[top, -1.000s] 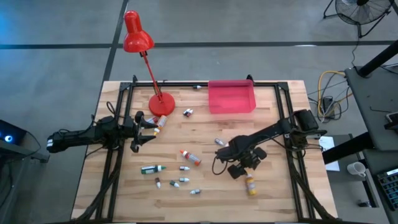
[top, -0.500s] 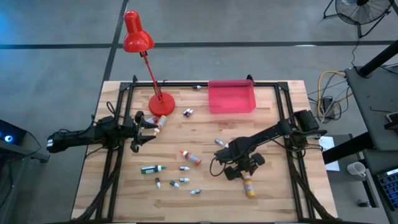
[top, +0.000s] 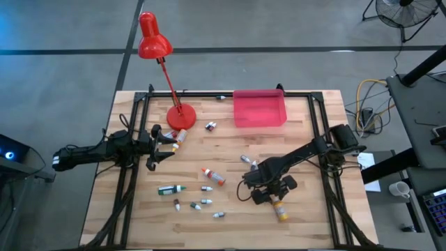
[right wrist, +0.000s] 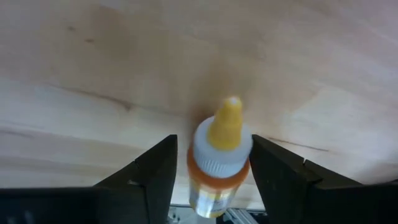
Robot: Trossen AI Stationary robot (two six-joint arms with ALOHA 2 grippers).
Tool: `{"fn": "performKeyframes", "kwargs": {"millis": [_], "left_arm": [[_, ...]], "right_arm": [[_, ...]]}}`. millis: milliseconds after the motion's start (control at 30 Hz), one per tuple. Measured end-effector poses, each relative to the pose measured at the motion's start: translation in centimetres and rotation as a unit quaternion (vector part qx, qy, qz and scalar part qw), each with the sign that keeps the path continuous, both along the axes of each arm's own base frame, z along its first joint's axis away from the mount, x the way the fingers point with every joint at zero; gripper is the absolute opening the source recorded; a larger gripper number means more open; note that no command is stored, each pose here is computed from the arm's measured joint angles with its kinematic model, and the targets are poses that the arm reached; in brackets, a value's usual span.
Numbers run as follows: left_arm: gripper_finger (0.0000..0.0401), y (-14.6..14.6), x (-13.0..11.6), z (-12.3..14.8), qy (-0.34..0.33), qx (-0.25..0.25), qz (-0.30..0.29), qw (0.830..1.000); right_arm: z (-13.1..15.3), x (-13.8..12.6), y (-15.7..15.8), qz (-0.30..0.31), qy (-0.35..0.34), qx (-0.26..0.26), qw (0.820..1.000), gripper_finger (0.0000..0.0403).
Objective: Pick & Place food coloring
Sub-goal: Put the large yellow food coloring bottle into the red bin
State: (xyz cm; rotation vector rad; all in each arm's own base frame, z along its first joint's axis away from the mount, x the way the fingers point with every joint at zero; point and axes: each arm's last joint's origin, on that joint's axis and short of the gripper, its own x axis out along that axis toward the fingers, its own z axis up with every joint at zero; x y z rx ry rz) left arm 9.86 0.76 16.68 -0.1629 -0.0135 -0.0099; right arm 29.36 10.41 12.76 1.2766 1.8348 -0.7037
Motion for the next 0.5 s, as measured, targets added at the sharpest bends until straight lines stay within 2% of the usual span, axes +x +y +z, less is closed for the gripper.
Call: {"fn": "performKeyframes", "kwargs": {"millis": [333, 500], "left_arm": [[0.022, 0.0, 0.0, 0.0, 0.0, 0.0, 0.0, 1.0], [0.022, 0.0, 0.0, 0.0, 0.0, 0.0, 0.0, 1.0]], "right_arm": [[-0.1, -0.1, -0.1, 0.021, -0.011, -0.002, 1.0, 0.0109], [1.7, 0.7, -0.2, 0.05, -0.069, -0.058, 0.995, 0.0106]]}}
